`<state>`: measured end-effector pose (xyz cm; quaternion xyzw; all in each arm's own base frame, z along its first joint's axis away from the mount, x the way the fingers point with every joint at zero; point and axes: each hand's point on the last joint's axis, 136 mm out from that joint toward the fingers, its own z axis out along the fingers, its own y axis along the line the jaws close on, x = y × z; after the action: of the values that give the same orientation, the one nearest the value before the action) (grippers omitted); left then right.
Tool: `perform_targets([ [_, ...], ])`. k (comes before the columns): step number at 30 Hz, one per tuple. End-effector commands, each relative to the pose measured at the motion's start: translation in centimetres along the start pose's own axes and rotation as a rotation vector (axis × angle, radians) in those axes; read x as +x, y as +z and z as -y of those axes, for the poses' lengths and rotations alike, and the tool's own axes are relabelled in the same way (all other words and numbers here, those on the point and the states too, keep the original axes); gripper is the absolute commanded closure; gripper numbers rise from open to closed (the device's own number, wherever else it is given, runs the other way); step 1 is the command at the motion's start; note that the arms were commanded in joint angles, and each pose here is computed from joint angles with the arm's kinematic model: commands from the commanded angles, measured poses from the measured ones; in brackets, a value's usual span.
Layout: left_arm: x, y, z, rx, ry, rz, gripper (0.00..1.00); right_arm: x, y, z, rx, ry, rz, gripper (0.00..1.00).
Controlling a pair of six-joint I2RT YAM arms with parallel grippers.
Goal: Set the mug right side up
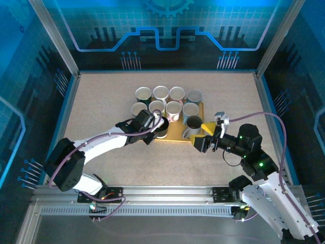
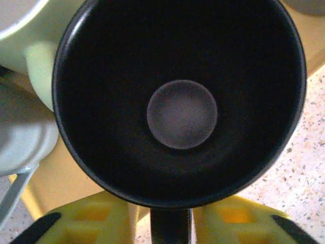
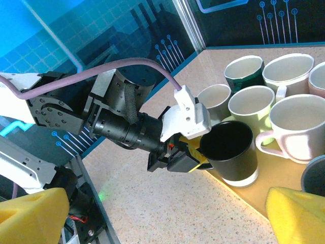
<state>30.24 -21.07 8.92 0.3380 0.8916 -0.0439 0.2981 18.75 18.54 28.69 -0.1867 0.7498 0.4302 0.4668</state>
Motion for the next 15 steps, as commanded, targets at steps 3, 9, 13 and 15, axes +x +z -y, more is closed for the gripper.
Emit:
perform_targets([
  [3,-2.5,-1.9,-0.7,-0.016,-0.029,0.087,0.58,-0.5,0.0,-0.4,-0.012,-0.032,0.011,0.0],
  [9,-3.8,-4.7,-0.3,0.024,-0.075,0.145,0.54,-0.9,-0.3,-0.2,0.025,-0.042,-0.003,0.0],
  [13,-4.8,-7.6,-0.3,0.042,-0.1,0.223,0.47,-1.4,-0.8,-0.1,0.065,-0.062,-0.019,0.0],
  [15,-5.4,-9.1,-0.3,0.047,-0.106,0.269,0.43,-1.8,-1.3,0.5,0.121,-0.079,-0.014,0.0],
])
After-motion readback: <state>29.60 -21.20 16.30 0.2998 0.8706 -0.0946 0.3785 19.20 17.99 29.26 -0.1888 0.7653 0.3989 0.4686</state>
